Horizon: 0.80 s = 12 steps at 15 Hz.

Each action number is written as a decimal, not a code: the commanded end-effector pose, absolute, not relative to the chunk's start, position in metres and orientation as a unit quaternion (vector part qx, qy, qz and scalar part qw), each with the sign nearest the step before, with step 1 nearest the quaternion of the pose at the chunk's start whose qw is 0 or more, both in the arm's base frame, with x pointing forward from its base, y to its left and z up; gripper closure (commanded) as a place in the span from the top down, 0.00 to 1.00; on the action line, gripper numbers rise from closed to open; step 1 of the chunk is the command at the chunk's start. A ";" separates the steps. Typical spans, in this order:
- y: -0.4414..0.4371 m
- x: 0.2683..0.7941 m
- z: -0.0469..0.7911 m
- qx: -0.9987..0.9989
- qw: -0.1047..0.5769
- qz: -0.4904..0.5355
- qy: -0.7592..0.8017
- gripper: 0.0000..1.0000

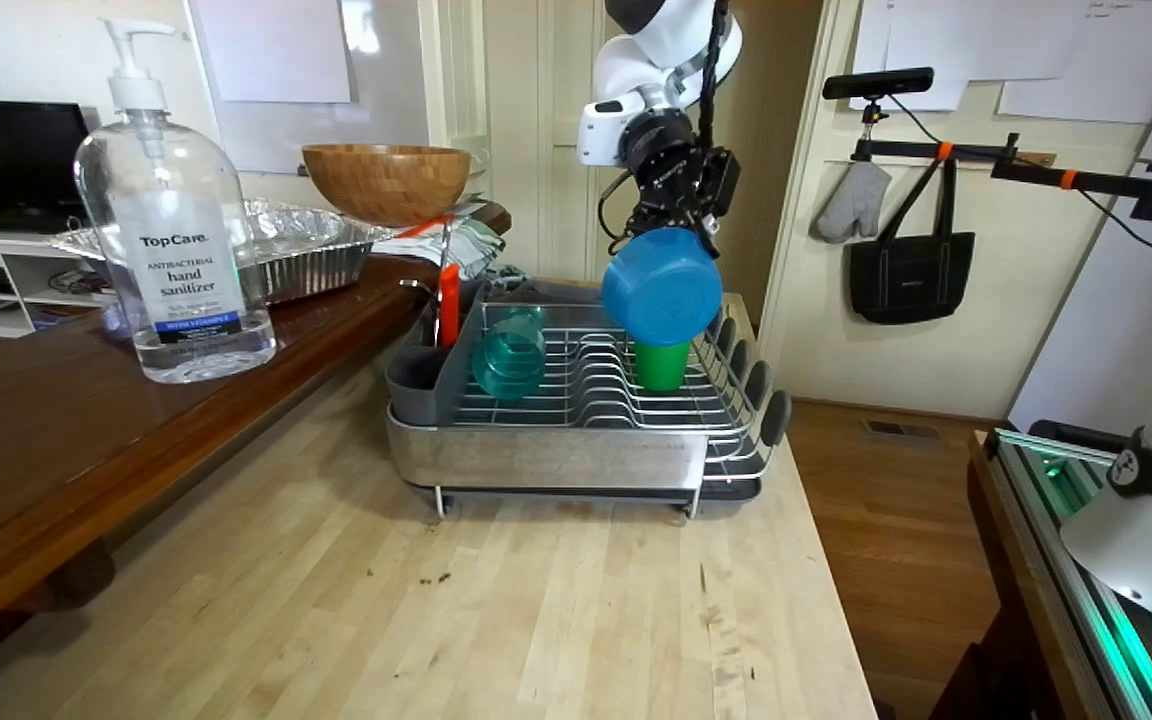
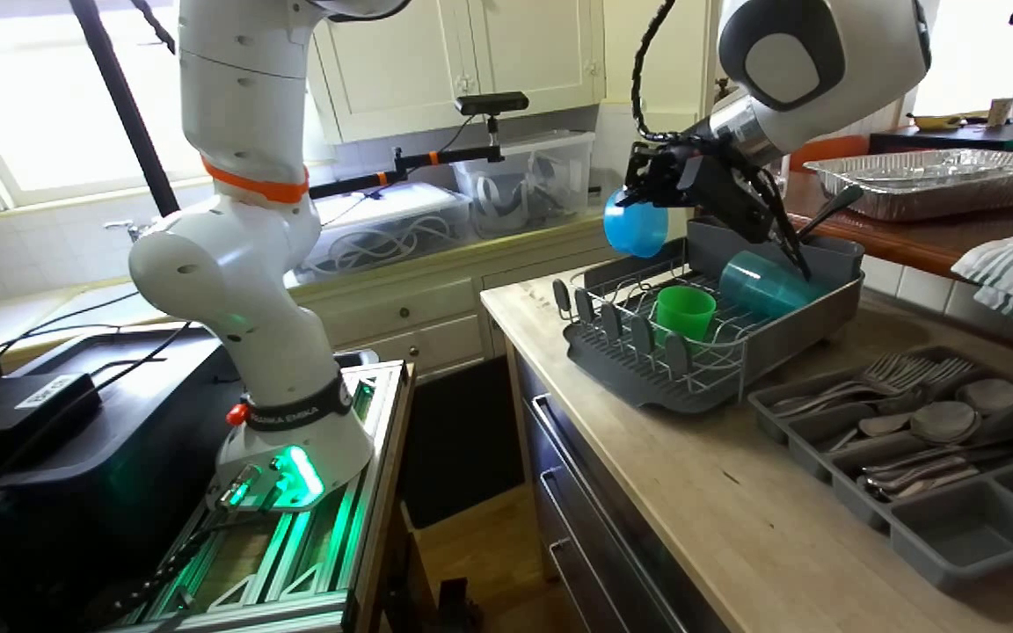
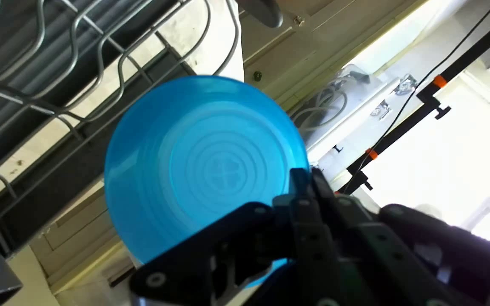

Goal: Put the blue bowl on the dishrack.

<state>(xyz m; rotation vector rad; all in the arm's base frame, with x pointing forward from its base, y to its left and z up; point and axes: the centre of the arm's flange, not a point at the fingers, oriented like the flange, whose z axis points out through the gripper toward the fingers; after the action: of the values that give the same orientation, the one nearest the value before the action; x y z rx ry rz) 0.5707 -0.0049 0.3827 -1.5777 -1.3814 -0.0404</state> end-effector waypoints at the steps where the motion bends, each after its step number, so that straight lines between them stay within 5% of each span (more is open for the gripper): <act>1: -0.002 0.552 0.383 -0.704 0.495 0.023 -0.509 0.01; 12: -0.031 0.543 0.341 -0.720 0.557 0.068 -0.409 0.01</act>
<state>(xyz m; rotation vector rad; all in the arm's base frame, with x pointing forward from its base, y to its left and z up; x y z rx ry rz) 0.5431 -0.0389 0.3528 -1.7566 -1.0230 0.1330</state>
